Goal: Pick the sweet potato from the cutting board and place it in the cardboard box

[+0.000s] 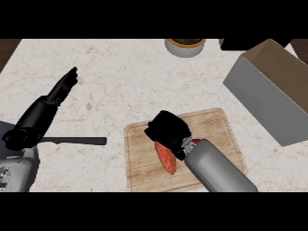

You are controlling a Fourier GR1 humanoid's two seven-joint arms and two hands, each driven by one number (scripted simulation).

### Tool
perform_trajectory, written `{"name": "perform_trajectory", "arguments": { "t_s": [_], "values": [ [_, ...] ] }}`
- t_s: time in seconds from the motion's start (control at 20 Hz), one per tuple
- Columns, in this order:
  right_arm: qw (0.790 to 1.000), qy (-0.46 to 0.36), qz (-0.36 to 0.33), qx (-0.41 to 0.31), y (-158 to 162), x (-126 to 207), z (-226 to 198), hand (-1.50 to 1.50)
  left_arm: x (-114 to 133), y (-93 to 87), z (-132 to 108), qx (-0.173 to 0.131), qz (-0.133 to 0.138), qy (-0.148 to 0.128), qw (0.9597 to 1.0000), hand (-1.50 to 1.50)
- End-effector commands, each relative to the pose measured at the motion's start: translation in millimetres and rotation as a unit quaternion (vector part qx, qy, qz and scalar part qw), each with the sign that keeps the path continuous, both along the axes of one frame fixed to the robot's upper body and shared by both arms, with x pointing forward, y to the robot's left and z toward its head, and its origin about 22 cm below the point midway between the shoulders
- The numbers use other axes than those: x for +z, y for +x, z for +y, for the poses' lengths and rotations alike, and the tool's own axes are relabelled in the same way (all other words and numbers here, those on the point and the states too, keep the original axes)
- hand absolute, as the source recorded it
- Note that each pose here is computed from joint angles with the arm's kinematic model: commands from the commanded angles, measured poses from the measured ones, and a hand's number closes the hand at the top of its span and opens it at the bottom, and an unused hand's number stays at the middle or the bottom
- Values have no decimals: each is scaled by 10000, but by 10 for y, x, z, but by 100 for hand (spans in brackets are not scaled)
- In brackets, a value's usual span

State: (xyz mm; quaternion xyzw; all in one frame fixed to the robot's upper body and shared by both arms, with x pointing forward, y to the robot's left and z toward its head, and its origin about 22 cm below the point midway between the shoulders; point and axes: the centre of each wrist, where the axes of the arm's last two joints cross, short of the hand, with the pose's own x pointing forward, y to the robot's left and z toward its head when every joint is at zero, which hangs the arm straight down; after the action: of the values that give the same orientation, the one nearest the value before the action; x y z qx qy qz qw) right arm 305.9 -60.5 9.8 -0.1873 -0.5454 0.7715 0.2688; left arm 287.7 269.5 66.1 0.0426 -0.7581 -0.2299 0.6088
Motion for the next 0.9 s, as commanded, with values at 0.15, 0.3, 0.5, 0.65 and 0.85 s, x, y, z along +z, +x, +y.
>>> {"name": "perform_trajectory", "arguments": {
  "t_s": [0.15, 0.3, 0.5, 0.65, 0.85],
  "values": [
    [9918, 867, -289, -888, 140, 57, -31, 150, 50, 10, -63, -94, -46, 7, 9999, 0],
    [9625, 1171, -85, -2447, 315, 60, -288, 150, -32, 3, -22, -128, 4, 40, 9999, 0],
    [9376, 1697, -720, -2948, 629, 452, -169, 150, -22, 44, -158, -163, -56, 48, 9998, 0],
    [9365, 1568, -1307, -2849, 657, 437, -35, 150, 34, 0, -198, -67, -96, 4, 9999, 0],
    [9205, 2003, -1719, -2880, 631, 941, 56, 150, 13, 96, -13, -36, -5, -66, 10000, 0]
  ]
}}
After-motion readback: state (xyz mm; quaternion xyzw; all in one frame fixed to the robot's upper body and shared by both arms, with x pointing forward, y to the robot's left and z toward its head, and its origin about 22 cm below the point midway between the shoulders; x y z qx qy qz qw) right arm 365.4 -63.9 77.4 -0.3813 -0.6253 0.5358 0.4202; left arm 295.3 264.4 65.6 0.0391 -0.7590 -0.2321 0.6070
